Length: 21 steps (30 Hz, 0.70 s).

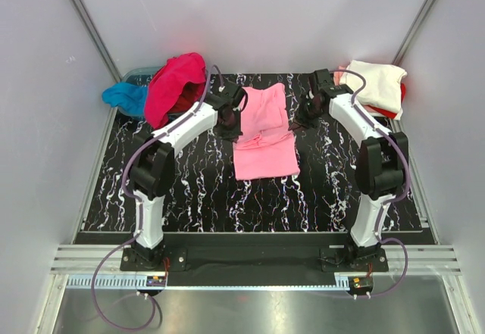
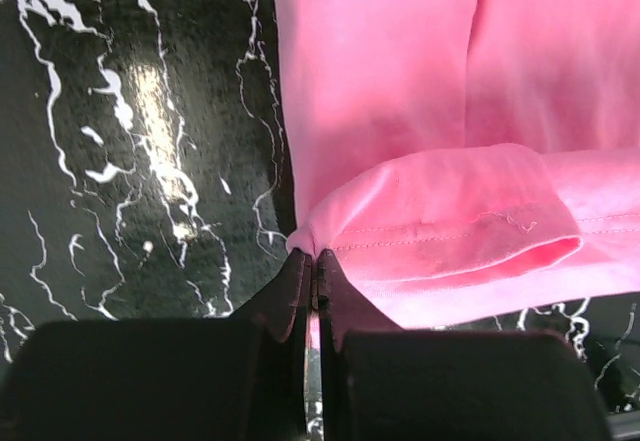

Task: Fold and stack the t-shirts

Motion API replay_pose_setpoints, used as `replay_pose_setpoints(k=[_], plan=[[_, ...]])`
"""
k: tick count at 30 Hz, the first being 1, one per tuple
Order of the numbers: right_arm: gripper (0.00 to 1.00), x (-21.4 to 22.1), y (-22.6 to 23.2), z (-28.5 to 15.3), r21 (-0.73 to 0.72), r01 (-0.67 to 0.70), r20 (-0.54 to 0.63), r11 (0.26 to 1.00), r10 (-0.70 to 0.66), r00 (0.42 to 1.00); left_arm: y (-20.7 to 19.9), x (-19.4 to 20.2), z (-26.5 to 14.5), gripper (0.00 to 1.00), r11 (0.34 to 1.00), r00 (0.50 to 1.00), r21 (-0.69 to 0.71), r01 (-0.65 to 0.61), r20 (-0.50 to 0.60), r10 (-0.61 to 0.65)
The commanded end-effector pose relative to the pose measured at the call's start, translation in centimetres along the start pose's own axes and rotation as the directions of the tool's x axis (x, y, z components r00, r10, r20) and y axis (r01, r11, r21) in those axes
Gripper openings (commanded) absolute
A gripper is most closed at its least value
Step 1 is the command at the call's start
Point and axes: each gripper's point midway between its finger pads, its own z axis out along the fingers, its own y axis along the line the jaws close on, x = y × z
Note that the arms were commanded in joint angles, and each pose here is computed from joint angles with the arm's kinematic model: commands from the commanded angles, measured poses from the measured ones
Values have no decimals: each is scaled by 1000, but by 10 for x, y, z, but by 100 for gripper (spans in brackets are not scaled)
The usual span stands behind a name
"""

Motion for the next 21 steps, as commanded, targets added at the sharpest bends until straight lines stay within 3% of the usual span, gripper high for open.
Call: replay_pose_setpoints(k=[1,10,16,18,19,20,21], plan=[[0,-22,2,-3,6,23,46,1000,-23,999,0,-23,-8,1,999,999,26,-39,37,38],[0,-34,-5,31,31,0,5,1000,0,1000,4,-52,13,6,998,999,58,-29,41,27],[0,-47,-18,56,60,-68,-13,996,69,998,-9,-69,44,24,991,1000,136,1,18,-4],[1,-57,-18,67,58,-87,-14,995,87,996,-5,-81,55,38,988,999,151,30,12,-32],[38,-61,-17,71,48,-97,-16,994,98,995,-6,-96,52,40,985,998,166,42,36,-48],[54,-74,-10,66,35,-97,5,995,97,995,0,-96,62,40,985,997,155,74,17,-77],[61,-74,-19,80,65,-115,-19,991,116,993,13,-106,61,43,982,993,150,114,19,-118]])
